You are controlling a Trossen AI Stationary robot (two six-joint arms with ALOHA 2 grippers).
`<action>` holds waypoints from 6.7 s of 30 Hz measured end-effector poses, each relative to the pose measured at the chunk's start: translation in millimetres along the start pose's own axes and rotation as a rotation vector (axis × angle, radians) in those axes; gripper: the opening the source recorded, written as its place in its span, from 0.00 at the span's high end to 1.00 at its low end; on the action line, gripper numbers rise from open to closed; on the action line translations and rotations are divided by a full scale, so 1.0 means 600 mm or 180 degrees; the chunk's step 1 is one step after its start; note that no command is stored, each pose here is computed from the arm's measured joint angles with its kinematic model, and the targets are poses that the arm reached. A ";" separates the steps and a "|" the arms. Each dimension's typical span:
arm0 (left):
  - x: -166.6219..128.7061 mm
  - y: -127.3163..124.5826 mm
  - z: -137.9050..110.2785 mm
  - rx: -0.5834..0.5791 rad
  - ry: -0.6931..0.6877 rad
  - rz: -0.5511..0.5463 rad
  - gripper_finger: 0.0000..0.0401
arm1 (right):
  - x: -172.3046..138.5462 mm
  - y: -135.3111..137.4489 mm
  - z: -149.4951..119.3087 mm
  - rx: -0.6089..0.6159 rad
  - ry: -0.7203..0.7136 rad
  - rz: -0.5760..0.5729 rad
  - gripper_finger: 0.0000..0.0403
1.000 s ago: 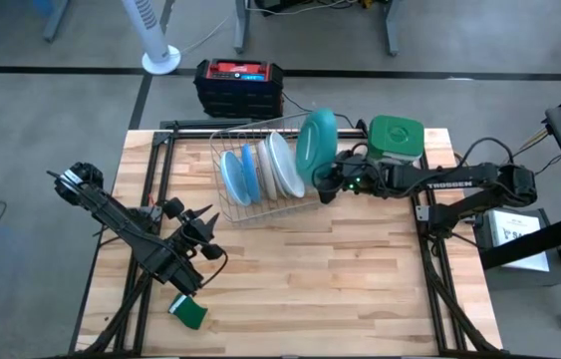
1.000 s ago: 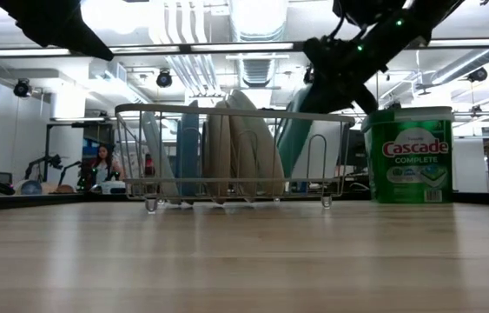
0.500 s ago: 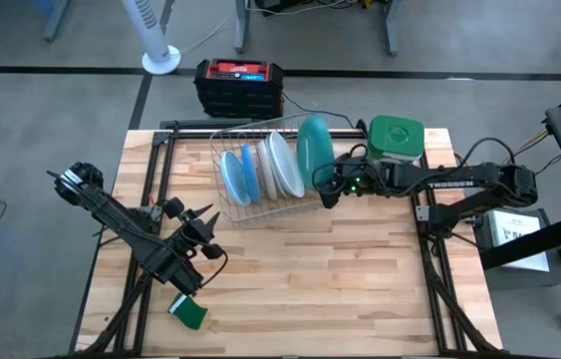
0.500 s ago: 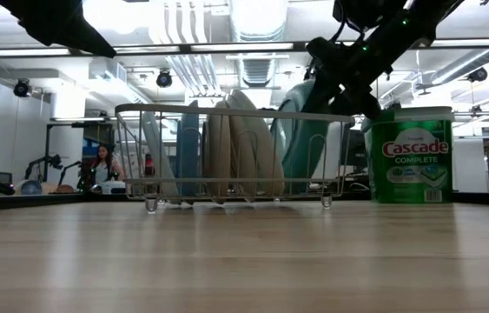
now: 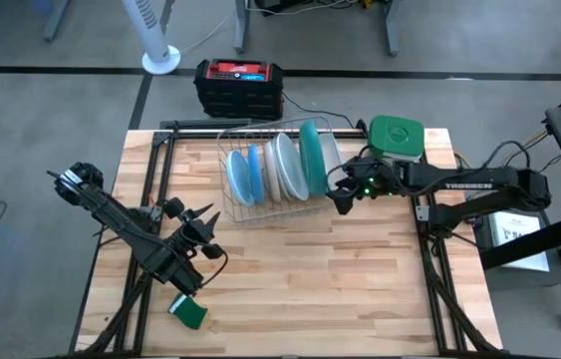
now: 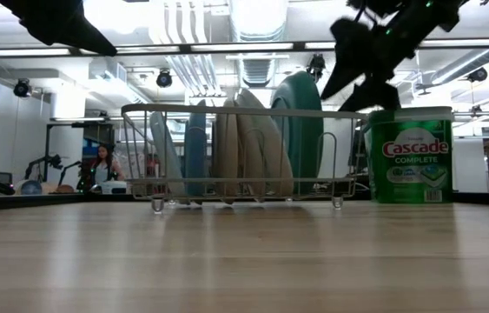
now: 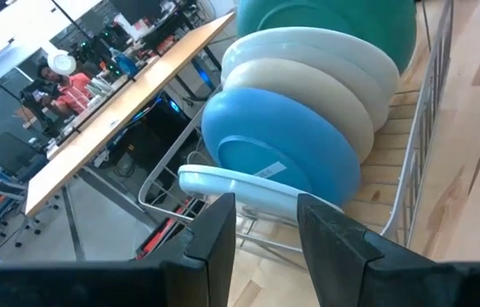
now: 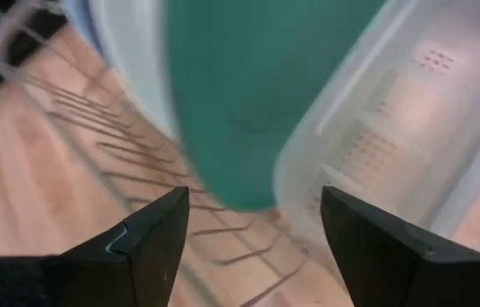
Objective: Sort dishes
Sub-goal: Put the green plate in the dish rack, then adjust the plates on the dish rack
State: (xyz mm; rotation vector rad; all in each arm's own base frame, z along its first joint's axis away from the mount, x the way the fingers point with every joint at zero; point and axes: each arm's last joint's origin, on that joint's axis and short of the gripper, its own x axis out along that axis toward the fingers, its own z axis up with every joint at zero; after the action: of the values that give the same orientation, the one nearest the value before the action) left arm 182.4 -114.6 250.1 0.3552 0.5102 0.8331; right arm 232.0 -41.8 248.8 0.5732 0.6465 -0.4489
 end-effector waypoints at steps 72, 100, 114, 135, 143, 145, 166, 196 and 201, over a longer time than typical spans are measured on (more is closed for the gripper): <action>0.142 -0.001 0.076 0.1067 0.0584 -0.1331 0.71 | -0.099 0.189 0.233 -0.1552 -0.0705 -0.0180 0.67; 0.133 0.031 0.028 0.0829 0.0941 -0.1164 0.71 | 0.083 0.100 0.390 -0.3023 0.0346 0.0011 0.70; 0.124 0.056 -0.004 0.0677 0.0855 -0.1007 0.71 | 0.152 0.093 0.367 -0.3154 0.0703 0.0068 0.92; 0.152 0.046 -0.008 0.0765 0.0736 -0.1008 0.71 | 0.159 0.084 0.351 -0.3138 0.1025 -0.0040 1.00; 0.154 0.047 -0.010 0.0697 0.0790 -0.1028 0.71 | 0.148 0.081 0.348 -0.3155 0.1132 -0.0118 1.00; 0.154 0.047 -0.010 0.0693 0.0794 -0.1029 0.71 | 0.140 0.080 0.348 -0.3148 0.1168 -0.0121 1.00; 0.153 0.048 -0.012 0.0662 0.0839 -0.1021 0.71 | 0.110 0.050 0.344 -0.2857 0.1549 -0.0487 1.00; 0.153 0.048 -0.014 0.0664 0.0852 -0.1022 0.71 | 0.099 0.013 0.334 -0.1965 0.1931 -0.0932 1.00; 0.153 0.048 -0.014 0.0665 0.0852 -0.1022 0.71 | 0.101 0.013 0.336 -0.1963 0.1891 -0.0964 1.00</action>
State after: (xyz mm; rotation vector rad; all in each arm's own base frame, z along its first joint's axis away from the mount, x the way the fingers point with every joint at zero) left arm 212.3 -24.7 231.0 0.3430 0.8832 0.5176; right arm 366.2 -173.8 343.1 0.0013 1.3896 -0.3305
